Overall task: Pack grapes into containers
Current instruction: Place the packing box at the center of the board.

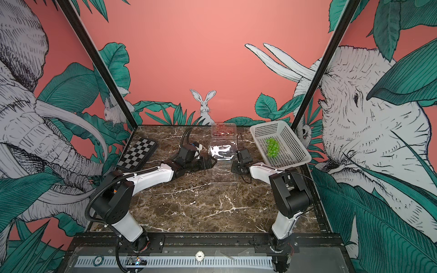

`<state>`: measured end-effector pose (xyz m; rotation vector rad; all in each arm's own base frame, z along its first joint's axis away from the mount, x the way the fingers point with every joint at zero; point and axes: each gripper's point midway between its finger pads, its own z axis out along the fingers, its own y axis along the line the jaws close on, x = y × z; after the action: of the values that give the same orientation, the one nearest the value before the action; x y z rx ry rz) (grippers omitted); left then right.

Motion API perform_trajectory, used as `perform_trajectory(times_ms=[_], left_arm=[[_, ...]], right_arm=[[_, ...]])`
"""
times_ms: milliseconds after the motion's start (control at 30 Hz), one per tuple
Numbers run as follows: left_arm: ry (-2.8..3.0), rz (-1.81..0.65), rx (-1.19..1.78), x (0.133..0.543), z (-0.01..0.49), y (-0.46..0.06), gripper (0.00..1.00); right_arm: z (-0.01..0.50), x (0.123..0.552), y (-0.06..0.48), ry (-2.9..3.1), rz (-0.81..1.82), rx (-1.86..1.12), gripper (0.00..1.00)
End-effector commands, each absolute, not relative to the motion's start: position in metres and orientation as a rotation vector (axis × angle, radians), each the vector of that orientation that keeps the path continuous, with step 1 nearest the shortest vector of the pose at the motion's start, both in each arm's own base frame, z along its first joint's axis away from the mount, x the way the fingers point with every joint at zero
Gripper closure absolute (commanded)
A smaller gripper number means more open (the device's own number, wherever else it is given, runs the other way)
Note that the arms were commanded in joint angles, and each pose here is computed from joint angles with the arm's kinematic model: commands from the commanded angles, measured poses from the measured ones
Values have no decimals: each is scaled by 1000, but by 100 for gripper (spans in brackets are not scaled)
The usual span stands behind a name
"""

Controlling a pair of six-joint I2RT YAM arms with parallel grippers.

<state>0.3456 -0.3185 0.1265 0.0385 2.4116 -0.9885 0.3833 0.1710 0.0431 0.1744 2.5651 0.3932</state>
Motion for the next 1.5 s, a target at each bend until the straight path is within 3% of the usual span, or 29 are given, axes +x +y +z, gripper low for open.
perform_trajectory(times_ms=[0, 1033, 1467], left_arm=[[2382, -1031, 42, 348, 136, -327, 1], [2381, -1051, 80, 373, 131, -355, 1], [2398, -1025, 85, 374, 125, -353, 1]], right_arm=[[54, 388, 170, 2546, 387, 152, 78], [61, 405, 171, 2493, 382, 160, 83], [64, 402, 175, 2513, 408, 134, 67]])
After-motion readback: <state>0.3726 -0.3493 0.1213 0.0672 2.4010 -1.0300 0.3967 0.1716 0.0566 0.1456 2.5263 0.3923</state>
